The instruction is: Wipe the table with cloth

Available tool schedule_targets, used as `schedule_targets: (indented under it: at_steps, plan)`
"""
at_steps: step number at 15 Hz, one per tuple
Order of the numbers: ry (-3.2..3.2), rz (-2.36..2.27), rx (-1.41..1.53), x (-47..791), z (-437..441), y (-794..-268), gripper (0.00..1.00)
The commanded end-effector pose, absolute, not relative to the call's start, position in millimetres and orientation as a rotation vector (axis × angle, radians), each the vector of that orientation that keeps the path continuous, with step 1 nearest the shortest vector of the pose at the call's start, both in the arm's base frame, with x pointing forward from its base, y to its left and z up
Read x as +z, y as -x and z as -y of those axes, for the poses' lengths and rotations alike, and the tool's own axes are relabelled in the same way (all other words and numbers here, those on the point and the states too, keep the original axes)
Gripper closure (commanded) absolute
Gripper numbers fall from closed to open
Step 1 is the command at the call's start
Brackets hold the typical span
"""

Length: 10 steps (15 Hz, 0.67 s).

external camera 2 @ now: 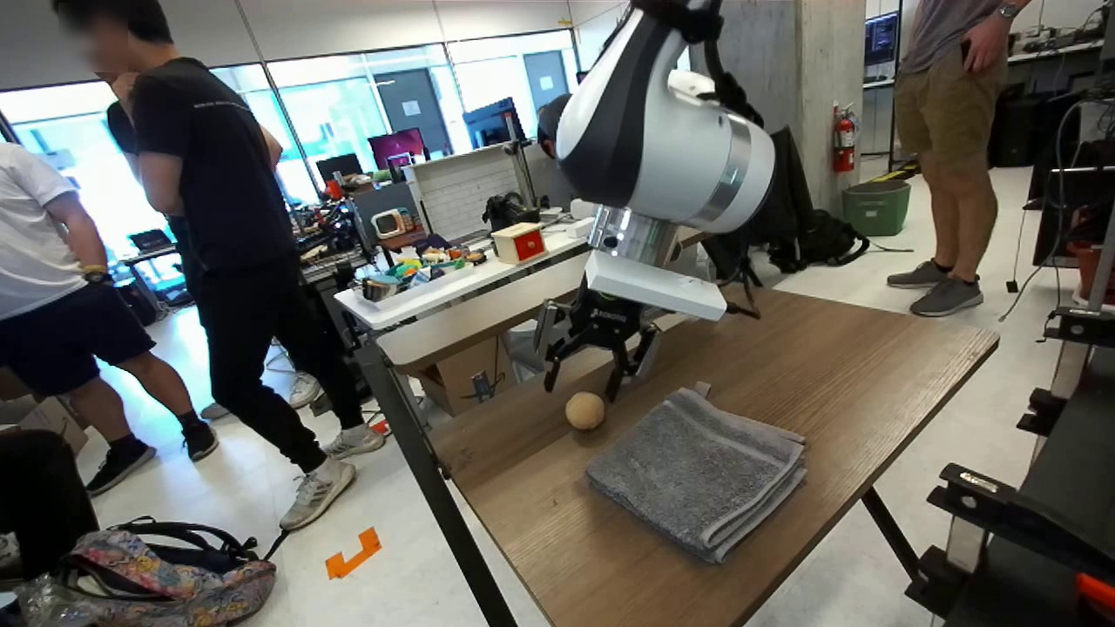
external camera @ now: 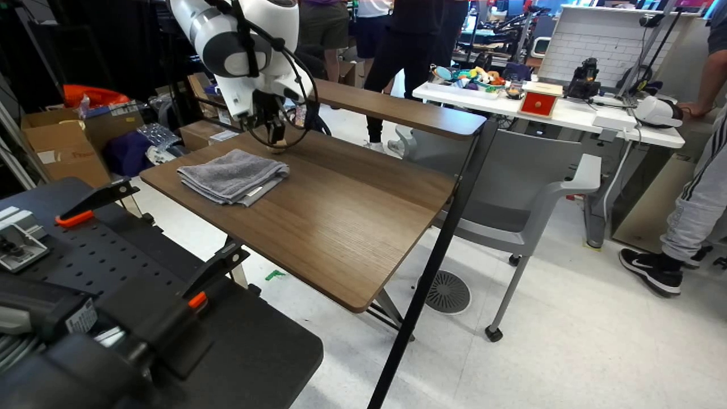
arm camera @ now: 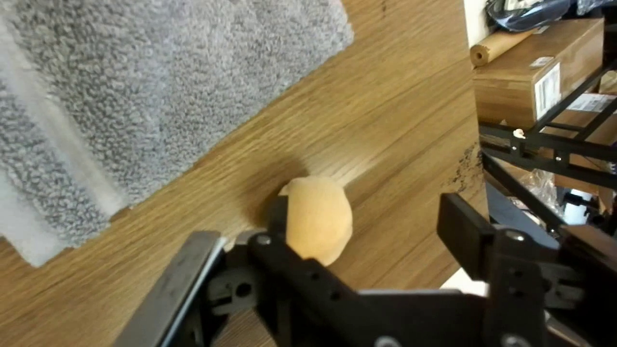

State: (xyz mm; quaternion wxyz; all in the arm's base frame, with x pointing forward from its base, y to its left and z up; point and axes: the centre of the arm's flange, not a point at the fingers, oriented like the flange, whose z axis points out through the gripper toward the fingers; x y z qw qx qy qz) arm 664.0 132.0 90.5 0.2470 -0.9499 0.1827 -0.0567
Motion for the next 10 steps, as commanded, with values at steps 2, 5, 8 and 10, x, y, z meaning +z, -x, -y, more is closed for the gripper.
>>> schedule_targets:
  at_steps: [2,5,8,10]
  plan:
    - [2.576,-0.385,-0.119,157,-120,-618,0.0]
    - [2.534,-0.306,-0.079,198,-112,-598,0.0]
    - [2.535,-0.308,-0.085,185,-122,-615,0.0]
    - [2.541,-0.296,-0.077,198,-115,-607,0.0]
